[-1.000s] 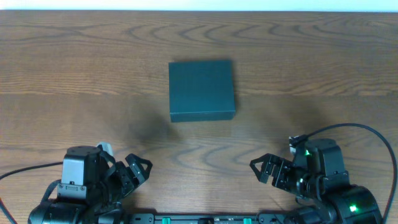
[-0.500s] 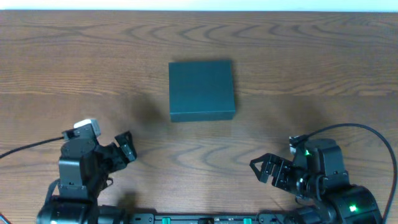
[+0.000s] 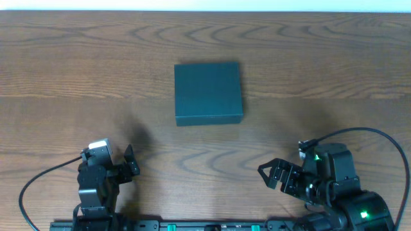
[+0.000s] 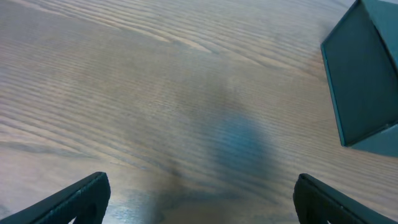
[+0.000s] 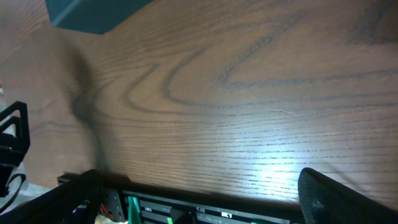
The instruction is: Pack container
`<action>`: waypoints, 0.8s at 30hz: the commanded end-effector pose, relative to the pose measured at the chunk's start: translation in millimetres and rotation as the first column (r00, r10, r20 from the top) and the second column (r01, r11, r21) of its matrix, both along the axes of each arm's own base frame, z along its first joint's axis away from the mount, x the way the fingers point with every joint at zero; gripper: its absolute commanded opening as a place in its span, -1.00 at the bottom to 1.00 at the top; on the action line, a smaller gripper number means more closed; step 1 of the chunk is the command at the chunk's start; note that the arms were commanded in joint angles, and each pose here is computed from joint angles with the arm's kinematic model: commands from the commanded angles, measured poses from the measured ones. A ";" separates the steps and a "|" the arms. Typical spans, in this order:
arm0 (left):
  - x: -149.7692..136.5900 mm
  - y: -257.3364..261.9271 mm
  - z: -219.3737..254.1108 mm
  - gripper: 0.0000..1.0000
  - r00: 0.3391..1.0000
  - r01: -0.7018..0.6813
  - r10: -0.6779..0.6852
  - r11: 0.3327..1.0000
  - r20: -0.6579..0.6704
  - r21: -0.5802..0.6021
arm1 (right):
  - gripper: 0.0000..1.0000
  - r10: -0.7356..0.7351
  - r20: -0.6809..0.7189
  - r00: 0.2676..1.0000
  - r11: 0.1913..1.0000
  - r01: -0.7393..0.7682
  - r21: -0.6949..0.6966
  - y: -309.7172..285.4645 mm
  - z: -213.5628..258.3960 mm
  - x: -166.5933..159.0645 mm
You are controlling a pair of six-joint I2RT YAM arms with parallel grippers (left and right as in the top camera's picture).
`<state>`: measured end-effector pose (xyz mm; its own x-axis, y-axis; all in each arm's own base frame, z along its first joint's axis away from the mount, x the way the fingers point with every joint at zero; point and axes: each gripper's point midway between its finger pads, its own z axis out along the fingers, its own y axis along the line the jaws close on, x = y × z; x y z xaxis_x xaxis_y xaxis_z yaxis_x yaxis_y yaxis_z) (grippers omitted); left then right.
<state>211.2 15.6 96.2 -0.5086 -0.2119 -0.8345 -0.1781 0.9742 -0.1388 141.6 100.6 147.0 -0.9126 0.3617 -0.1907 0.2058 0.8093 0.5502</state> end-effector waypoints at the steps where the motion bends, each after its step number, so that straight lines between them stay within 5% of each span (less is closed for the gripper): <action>1: 0.8 -4.1 -1.9 0.91 0.999 0.030 -0.030 1.000 0.034 0.001 | 0.98 0.002 -0.004 1.000 1.000 -0.002 0.007 1.4 -0.1 -1.6; 24: 1.7 -26.8 5.3 0.91 0.982 0.145 -0.140 0.989 0.125 -0.031 | 0.98 0.002 -0.004 1.000 1.000 -0.002 0.007 1.4 -0.1 -1.6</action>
